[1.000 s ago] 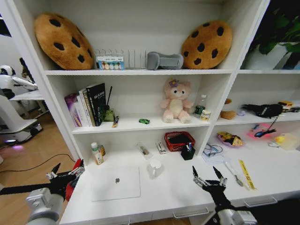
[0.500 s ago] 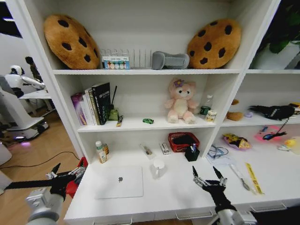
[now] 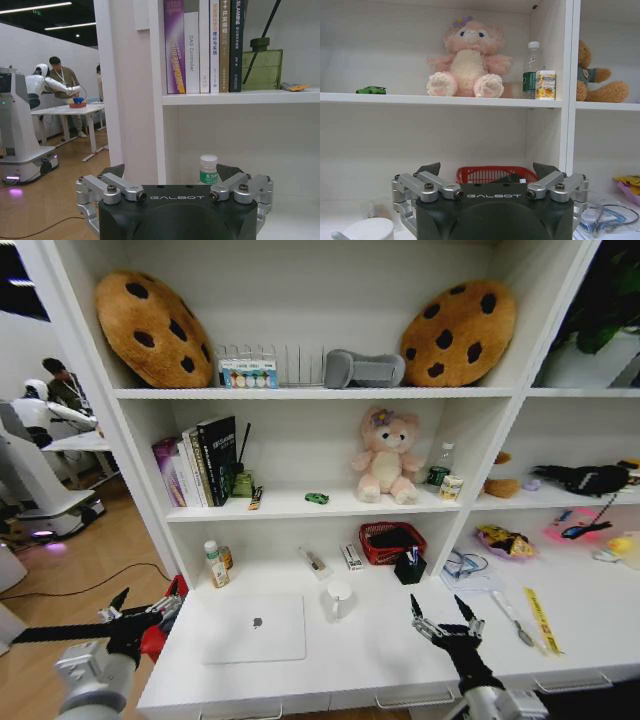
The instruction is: Organize the objects on the table.
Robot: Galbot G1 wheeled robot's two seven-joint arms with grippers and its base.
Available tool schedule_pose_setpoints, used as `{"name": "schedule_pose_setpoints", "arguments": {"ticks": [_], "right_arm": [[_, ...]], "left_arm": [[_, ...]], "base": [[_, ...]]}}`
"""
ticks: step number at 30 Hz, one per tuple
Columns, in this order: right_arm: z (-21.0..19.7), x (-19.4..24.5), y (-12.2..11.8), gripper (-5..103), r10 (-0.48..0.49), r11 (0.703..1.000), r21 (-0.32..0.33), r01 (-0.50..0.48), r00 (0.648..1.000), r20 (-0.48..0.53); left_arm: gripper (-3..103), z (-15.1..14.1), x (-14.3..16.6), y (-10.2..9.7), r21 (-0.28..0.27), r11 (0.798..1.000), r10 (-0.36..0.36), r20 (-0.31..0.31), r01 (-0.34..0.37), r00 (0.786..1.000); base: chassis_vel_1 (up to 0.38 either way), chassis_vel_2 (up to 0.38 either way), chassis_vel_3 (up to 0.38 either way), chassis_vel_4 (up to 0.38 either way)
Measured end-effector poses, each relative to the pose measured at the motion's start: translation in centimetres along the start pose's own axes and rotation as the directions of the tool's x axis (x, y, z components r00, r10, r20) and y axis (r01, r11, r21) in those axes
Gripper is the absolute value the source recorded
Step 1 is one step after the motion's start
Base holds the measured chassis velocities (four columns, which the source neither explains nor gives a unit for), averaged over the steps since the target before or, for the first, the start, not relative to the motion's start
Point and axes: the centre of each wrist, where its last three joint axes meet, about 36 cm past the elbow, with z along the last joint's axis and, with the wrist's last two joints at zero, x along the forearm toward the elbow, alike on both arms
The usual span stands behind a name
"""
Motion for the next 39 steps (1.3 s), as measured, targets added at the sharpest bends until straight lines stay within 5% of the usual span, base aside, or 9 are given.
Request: {"name": "schedule_pose_setpoints", "arguments": {"ticks": [14,39], "right_arm": [[0.00,0.00,0.00,100,0.000,1.000,0.000,0.000,1.000,0.000],[0.01,0.01,0.00,100,0.000,1.000,0.000,0.000,1.000,0.000]], "left_arm": [[100,0.00,0.00,0.00,0.000,1.000,0.000,0.000,0.000,1.000],[100,0.00,0.00,0.00,0.000,1.000,-0.001,0.000,0.001,1.000]], "base": [[0.063,-0.057,-0.071,0.069],[0.338,-0.258,-0.352,0.268]]}}
